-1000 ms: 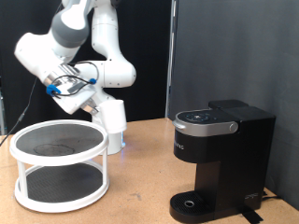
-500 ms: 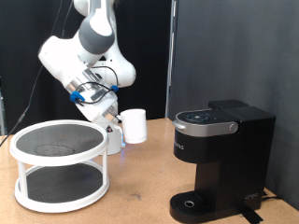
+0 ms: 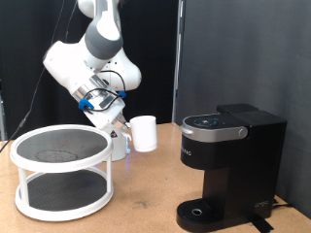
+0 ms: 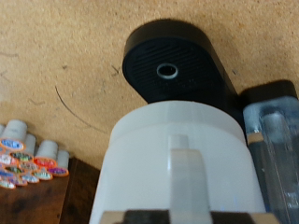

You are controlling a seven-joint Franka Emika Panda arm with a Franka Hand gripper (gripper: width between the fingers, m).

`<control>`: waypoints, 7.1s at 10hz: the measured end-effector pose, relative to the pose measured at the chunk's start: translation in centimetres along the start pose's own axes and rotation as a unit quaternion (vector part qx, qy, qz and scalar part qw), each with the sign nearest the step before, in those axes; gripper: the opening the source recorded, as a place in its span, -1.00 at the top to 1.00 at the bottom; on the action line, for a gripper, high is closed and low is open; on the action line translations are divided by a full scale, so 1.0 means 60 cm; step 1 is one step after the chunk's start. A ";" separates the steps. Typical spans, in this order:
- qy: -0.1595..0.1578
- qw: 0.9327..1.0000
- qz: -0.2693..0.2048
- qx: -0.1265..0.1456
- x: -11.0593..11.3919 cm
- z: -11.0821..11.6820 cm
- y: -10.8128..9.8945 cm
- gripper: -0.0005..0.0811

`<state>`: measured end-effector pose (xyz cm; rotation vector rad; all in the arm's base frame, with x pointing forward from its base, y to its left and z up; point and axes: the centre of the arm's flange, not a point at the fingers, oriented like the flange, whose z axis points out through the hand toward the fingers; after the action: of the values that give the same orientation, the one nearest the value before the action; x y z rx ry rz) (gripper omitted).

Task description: Make a cup of coffee with the keurig machine

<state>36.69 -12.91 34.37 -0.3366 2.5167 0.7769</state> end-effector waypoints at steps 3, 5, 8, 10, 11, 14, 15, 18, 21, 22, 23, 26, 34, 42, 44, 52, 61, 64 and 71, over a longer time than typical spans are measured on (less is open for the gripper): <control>0.023 0.999 0.008 0.026 0.007 0.043 -0.012 0.98; 0.029 0.999 0.012 0.035 0.013 0.072 -0.021 0.98; 0.035 0.998 0.015 0.042 0.021 0.110 -0.036 0.98; 0.038 0.998 0.017 0.042 0.020 0.131 -0.043 0.98; 0.038 0.998 0.016 0.042 0.020 0.141 -0.047 0.98; 0.045 0.998 0.015 0.049 0.021 0.169 -0.058 0.98; 0.046 0.998 0.016 0.051 0.022 0.177 -0.062 0.98; 0.038 0.998 0.016 0.054 0.021 0.203 -0.068 0.98; 0.029 0.999 0.007 0.042 0.014 0.234 -0.055 0.98; 0.028 0.999 0.003 0.037 0.013 0.245 -0.047 0.98; 0.027 0.999 0.001 0.035 0.011 0.255 -0.037 0.98; 0.026 0.999 0.000 0.038 0.004 0.286 -0.013 0.98; 0.020 0.999 -0.001 0.044 -0.024 0.353 0.008 0.98; 0.026 0.999 0.001 0.037 -0.017 0.372 0.010 0.38; 0.030 0.999 -0.008 0.026 -0.011 0.366 0.004 -0.12; 0.029 0.996 -0.040 -0.067 0.018 0.251 -0.006 -0.81; 0.033 0.967 -0.123 -0.220 0.033 0.175 0.102 -0.81; 0.031 0.961 -0.162 -0.221 0.017 0.134 0.140 -0.81; 0.025 0.934 -0.296 -0.201 -0.037 0.069 0.201 -0.81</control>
<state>35.74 -0.52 38.09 -1.1972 2.0879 1.0160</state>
